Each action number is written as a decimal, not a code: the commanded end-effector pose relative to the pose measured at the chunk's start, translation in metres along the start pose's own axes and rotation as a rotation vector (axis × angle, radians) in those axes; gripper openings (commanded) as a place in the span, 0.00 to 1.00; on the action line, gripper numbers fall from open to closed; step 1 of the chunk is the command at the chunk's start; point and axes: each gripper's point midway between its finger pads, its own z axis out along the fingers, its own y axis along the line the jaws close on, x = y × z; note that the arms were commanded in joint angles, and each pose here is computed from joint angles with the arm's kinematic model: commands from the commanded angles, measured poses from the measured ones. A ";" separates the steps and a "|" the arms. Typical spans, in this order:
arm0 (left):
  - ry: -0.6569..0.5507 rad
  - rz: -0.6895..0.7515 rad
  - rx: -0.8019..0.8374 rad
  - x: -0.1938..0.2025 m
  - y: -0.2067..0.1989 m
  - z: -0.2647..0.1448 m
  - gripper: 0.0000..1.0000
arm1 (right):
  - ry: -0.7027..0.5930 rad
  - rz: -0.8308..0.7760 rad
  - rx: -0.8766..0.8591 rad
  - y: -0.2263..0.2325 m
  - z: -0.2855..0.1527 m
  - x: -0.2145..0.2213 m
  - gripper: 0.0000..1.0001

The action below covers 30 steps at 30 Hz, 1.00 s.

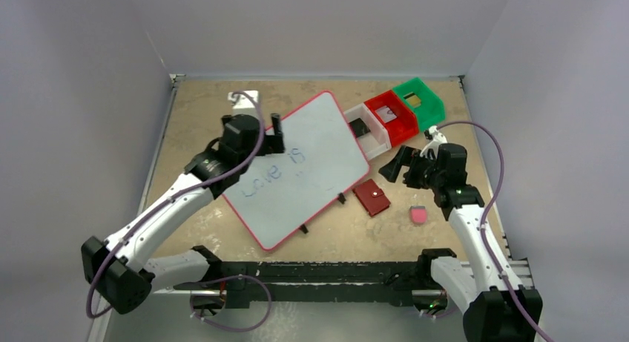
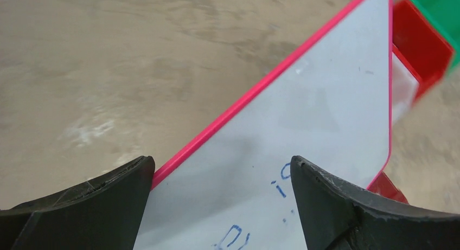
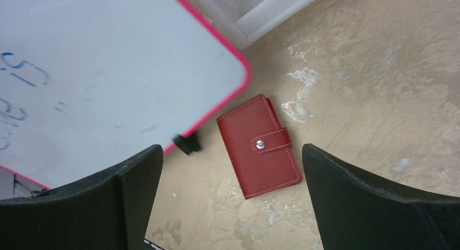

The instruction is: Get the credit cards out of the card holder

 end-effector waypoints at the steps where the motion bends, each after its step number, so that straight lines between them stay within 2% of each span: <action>1: 0.210 0.114 0.272 0.068 -0.081 -0.003 0.94 | -0.054 0.008 -0.125 0.024 -0.006 -0.010 1.00; 9: 0.054 0.128 0.150 0.040 -0.074 -0.016 0.94 | -0.016 0.046 -0.228 0.038 -0.005 0.005 1.00; 16: -0.008 0.105 0.104 0.018 -0.061 -0.031 0.94 | 0.209 0.061 -0.240 0.063 0.022 0.084 1.00; 20: -0.029 0.101 0.121 0.006 -0.062 -0.041 0.95 | 0.263 0.100 -0.267 0.076 0.029 0.117 1.00; 25: -0.078 0.084 0.125 -0.019 -0.059 -0.057 0.97 | 0.323 0.100 -0.282 0.086 0.050 0.136 1.00; 30: -0.183 0.043 0.016 -0.057 -0.028 -0.082 0.98 | 0.342 0.041 -0.316 0.108 0.073 0.138 1.00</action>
